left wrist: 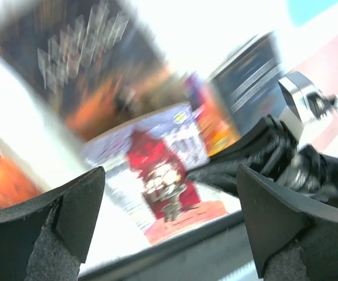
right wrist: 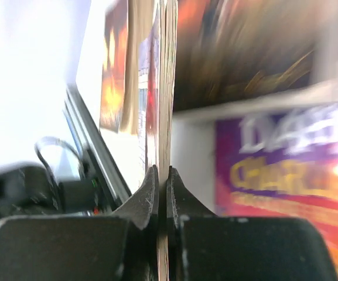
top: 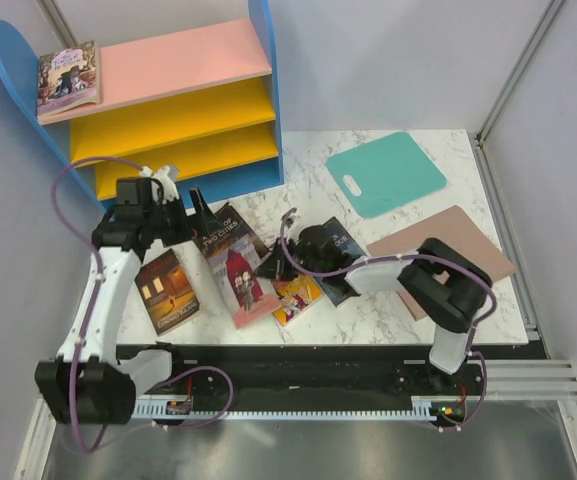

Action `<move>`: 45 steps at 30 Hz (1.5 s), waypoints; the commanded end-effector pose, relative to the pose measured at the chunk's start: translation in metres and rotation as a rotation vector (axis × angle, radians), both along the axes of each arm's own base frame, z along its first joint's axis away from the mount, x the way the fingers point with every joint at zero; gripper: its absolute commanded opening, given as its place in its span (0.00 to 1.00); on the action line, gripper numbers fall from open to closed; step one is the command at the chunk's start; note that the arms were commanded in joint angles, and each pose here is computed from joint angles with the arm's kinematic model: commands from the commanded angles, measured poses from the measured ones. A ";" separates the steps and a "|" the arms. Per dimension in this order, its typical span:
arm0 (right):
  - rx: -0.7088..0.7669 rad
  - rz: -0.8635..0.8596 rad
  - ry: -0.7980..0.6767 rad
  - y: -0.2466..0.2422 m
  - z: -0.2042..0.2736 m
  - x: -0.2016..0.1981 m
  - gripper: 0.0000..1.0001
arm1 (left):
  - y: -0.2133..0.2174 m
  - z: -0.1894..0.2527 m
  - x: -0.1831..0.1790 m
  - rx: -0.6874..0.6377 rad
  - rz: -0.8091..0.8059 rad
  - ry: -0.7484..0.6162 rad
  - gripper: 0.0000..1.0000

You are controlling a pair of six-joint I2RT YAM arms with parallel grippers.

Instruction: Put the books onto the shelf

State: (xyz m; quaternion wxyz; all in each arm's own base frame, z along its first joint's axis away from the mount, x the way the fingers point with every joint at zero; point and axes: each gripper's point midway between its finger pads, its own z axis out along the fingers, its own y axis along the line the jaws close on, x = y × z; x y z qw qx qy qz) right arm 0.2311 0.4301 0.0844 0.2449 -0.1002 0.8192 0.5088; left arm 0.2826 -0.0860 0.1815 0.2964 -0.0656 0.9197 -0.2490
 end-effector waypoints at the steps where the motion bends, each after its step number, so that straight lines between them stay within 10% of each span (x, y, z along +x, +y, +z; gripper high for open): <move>1: 0.047 -0.113 -0.193 -0.031 0.076 0.050 0.00 | -0.007 0.074 0.002 -0.039 -0.035 -0.265 1.00; 13: 0.175 -0.203 -0.285 -0.087 0.176 0.085 0.00 | -0.065 0.102 -0.041 -0.438 -0.279 -0.621 1.00; 45: 0.442 -0.125 -0.284 -0.059 0.241 0.078 0.00 | -0.080 0.052 -0.040 -0.615 -0.269 -0.523 0.59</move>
